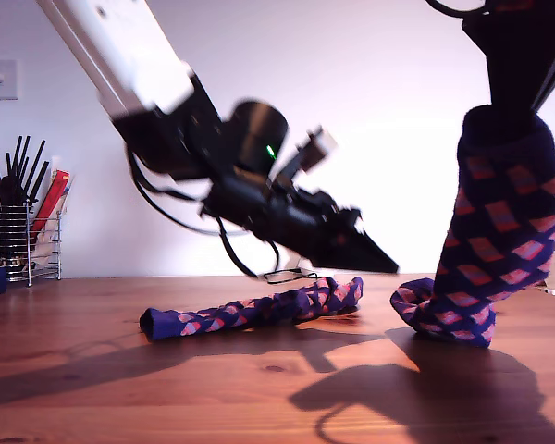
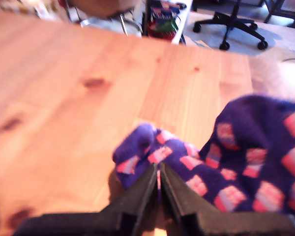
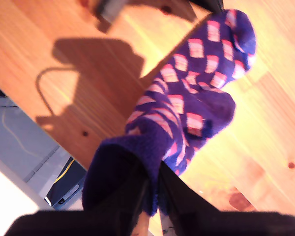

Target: Fold the socks in front of you. After folding them, place them to the left side.

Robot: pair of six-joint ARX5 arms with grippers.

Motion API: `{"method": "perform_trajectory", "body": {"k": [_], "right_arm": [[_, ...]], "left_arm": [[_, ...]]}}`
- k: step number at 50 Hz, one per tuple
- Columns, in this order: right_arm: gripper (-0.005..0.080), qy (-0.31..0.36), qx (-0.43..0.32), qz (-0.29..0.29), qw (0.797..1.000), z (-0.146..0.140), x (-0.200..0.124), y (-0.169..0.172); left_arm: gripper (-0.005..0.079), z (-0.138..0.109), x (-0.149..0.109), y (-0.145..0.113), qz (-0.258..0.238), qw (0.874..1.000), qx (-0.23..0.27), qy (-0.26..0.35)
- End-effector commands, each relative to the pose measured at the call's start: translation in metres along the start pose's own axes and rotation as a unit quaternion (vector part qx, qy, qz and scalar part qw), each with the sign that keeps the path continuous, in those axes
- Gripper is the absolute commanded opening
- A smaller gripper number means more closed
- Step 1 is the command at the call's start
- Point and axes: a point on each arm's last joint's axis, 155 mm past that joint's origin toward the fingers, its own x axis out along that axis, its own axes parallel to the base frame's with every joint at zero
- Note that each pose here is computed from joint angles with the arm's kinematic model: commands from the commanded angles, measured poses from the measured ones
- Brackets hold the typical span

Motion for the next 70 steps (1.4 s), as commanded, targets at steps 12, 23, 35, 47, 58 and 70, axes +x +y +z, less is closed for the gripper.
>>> {"method": "perform_trajectory", "body": {"k": [12,23,35,47,58,70], "right_arm": [[-0.0012,0.001,0.001,0.008,1.000,0.004,0.008,0.005],[-0.0012,0.035,-0.007,0.042,0.999,-0.005,0.030,0.021],[-0.0012,0.025,-0.012,0.045,0.999,0.003,0.034,0.024],[-0.0012,-0.006,-0.017,0.055,0.998,0.019,0.034,0.029],[-0.0012,-0.004,-0.028,0.063,0.998,0.021,0.038,0.034],[-0.0012,0.032,-0.029,0.078,0.996,0.012,0.051,0.040]], "left_arm": [[-0.0023,-0.014,0.034,0.001,-0.025,1.000,-0.006,0.012],[-0.0023,-0.039,0.048,0.009,-0.029,0.998,-0.033,0.046],[-0.0023,-0.060,0.053,0.017,-0.017,0.997,-0.042,0.063],[-0.0024,-0.058,0.052,0.032,0.014,0.998,-0.018,0.062],[-0.0024,-0.062,0.058,0.041,0.019,0.997,-0.018,0.068],[-0.0024,-0.065,0.059,0.047,0.016,0.996,-0.020,0.091]]}}
